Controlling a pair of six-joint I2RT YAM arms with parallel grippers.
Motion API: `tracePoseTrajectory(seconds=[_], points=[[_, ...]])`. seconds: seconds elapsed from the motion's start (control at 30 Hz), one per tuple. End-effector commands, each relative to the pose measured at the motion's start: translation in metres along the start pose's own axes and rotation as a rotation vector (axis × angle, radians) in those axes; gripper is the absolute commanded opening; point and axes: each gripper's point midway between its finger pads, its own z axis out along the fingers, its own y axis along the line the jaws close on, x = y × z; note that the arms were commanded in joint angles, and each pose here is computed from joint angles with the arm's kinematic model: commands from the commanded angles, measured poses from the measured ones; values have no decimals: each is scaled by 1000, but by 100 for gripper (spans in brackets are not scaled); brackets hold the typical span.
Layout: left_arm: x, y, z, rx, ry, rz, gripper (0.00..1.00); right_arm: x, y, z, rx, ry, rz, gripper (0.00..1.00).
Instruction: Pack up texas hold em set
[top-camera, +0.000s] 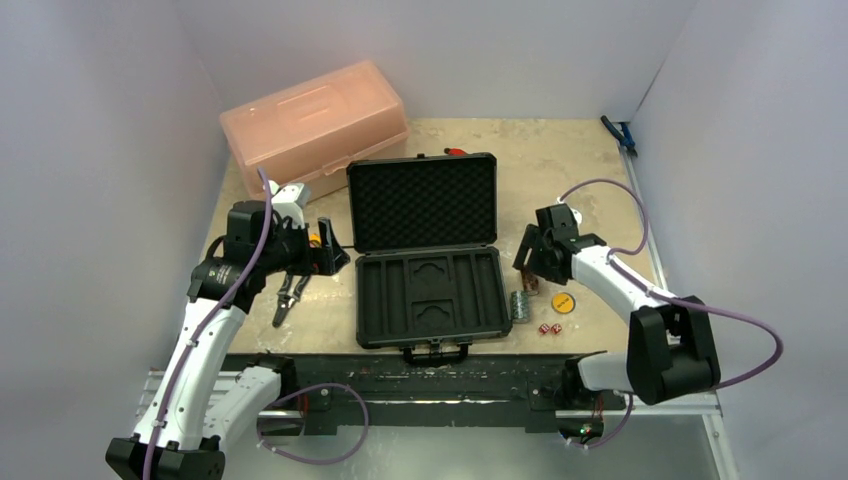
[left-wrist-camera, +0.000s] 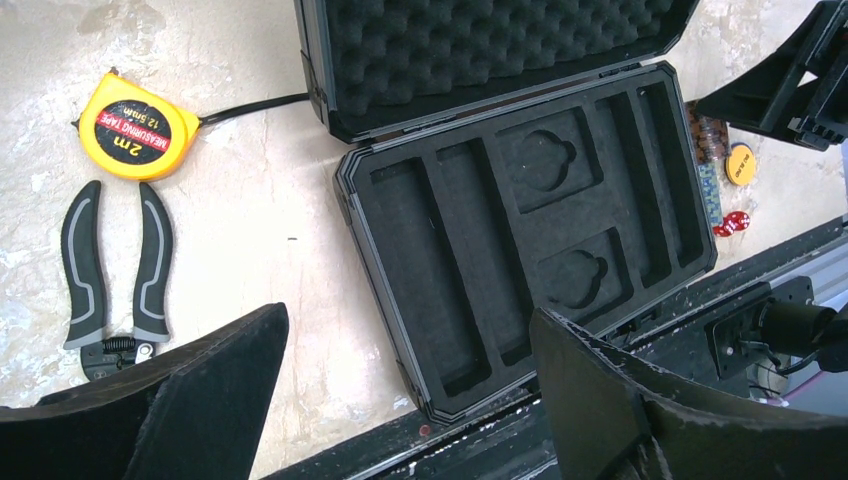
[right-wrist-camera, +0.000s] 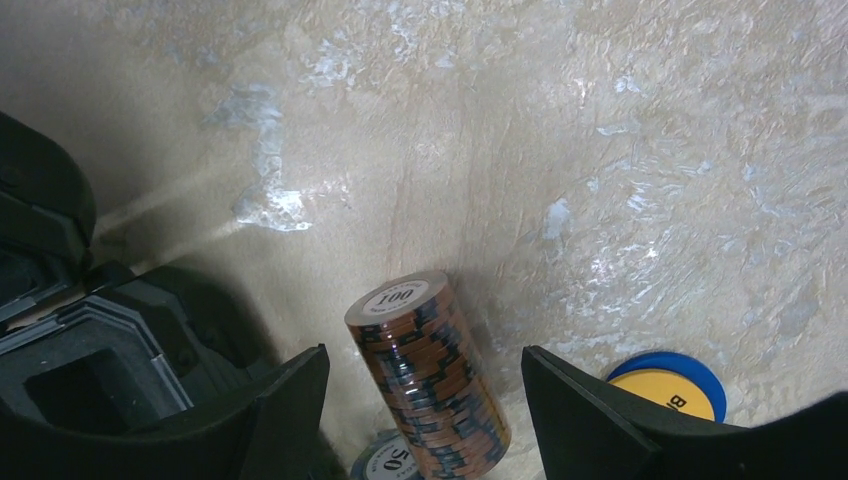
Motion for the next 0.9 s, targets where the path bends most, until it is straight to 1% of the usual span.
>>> tracePoseTrajectory(seconds=[0.0, 0.1, 0.23, 0.43, 0.6, 0.73, 0.83, 0.87], points=[[-1, -2, -2, 9, -11, 28, 91, -3, -3, 7, 27, -20, 15, 73], [-1, -2, -2, 8, -10, 28, 91, 1, -4, 12, 36, 3, 10, 70], [-2, -2, -2, 8, -14, 31, 90, 4, -4, 17, 42, 20, 5, 63], [-2, -2, -2, 8, -12, 30, 90, 1, -4, 19, 49, 15, -1, 44], [-1, -1, -1, 7, -9, 29, 90, -10, -3, 19, 68, -17, 3, 34], [-1, -2, -1, 10, -8, 29, 90, -34, 1, 18, 100, -68, 8, 32], [-2, -2, -1, 10, -9, 29, 90, -49, 6, 20, 106, -100, -4, 32], [-1, -2, -1, 10, -8, 28, 90, -51, 6, 21, 108, -101, -6, 33]])
